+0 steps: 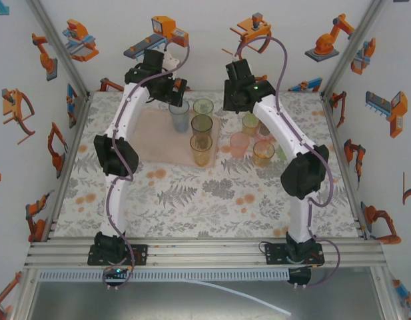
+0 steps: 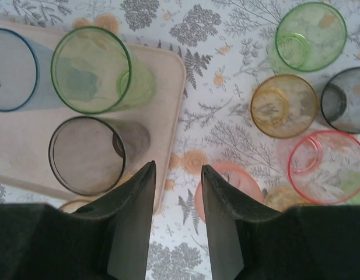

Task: Place the glasses into the tray

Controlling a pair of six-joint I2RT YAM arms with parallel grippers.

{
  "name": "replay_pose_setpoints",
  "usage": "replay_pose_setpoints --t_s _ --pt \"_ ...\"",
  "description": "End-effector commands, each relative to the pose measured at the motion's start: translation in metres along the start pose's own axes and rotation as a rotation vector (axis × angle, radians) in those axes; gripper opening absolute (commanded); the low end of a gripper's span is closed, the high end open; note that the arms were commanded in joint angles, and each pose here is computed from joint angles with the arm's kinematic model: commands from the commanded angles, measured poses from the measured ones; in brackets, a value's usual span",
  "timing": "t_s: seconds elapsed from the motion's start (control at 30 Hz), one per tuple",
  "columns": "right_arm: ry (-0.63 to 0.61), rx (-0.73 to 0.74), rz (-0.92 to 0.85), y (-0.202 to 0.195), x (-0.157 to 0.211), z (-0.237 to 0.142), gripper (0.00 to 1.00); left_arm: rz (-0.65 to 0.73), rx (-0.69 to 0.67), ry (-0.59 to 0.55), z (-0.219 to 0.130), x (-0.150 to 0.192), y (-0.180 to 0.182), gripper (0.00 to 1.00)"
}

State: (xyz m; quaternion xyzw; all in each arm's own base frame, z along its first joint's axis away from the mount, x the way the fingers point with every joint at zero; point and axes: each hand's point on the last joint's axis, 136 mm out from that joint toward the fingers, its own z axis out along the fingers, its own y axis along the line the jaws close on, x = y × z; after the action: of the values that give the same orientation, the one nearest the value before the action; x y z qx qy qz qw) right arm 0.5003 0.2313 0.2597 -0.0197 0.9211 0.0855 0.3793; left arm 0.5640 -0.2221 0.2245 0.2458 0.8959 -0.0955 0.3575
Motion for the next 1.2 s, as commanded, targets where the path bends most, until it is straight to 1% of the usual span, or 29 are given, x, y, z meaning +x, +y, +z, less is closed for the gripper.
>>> replay_pose_setpoints --t_s 0.0,0.13,0.43,0.73,0.93,1.17 --pt "-0.014 -0.046 -0.029 0.008 -0.017 0.009 0.39 0.014 -0.013 -0.083 -0.058 -0.026 0.001 0.98" --pt "-0.002 -0.078 -0.05 0.018 -0.021 0.032 0.4 -0.023 0.006 -0.082 -0.079 -0.024 0.0 0.97" --pt "0.015 -0.123 -0.044 0.03 -0.019 0.064 0.41 -0.125 0.08 -0.058 -0.117 -0.009 0.001 0.97" --pt "0.005 -0.18 -0.017 0.041 -0.019 0.079 0.42 -0.172 0.08 -0.039 -0.131 0.005 0.012 0.97" --pt "0.022 -0.181 -0.009 0.042 -0.012 0.091 0.43 -0.173 0.108 -0.05 -0.139 0.005 0.006 0.97" --pt "0.039 -0.157 -0.01 0.037 -0.005 0.101 0.38 -0.175 0.128 -0.053 -0.145 0.005 0.001 0.97"
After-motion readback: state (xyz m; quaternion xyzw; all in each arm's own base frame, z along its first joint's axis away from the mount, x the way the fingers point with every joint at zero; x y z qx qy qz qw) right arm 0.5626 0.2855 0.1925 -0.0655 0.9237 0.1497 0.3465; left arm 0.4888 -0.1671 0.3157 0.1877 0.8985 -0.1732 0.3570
